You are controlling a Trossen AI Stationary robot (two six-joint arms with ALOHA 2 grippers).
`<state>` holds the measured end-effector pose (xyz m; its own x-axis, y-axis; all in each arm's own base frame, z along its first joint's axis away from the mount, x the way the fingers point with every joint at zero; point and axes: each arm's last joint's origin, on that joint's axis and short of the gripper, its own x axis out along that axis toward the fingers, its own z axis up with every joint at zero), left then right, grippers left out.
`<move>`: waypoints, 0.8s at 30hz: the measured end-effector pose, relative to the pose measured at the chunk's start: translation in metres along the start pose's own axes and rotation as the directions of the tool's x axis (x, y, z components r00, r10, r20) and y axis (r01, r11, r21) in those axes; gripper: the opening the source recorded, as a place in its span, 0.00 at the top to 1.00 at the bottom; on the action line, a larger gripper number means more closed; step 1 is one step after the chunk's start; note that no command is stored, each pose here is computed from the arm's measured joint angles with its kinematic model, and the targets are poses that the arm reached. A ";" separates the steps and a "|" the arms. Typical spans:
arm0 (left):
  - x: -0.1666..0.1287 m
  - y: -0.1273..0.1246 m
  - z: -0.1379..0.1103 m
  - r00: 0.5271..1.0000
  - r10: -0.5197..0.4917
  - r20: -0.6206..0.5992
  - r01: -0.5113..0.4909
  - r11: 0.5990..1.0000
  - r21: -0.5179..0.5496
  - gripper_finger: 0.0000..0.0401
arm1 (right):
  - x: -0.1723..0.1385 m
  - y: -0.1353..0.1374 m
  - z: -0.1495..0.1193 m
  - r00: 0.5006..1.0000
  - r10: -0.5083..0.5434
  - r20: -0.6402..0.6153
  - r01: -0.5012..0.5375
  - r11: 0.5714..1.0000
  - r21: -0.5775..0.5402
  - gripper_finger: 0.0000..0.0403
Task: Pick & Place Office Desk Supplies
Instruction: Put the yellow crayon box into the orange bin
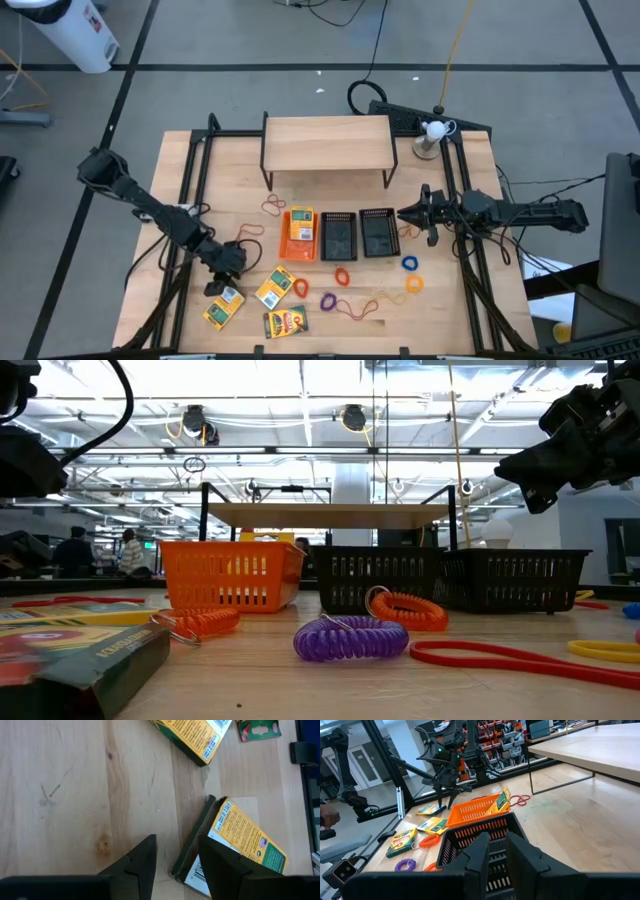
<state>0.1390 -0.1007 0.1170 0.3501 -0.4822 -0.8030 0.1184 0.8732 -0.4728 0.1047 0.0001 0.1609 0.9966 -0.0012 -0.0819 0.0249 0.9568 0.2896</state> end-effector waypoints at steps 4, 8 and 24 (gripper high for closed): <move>0.001 -0.002 0.000 1.000 0.004 0.014 -0.005 1.000 0.021 0.63 | 0.000 0.000 0.000 1.000 0.000 -0.001 0.000 1.000 0.000 0.85; 0.002 -0.004 0.000 0.999 0.017 0.041 -0.019 0.999 0.047 0.63 | 0.000 0.000 0.000 1.000 -0.001 -0.001 0.001 1.000 0.000 0.85; 0.004 -0.016 -0.011 0.991 0.091 0.098 -0.100 0.991 0.092 0.63 | 0.000 0.000 0.000 1.000 -0.001 -0.002 0.001 1.000 0.000 0.85</move>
<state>0.1287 -0.1176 0.1172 0.4493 -0.3912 -0.8032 0.1673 0.9200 -0.3545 0.1046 0.0001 0.1607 0.9965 -0.0014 -0.0838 0.0257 0.9568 0.2896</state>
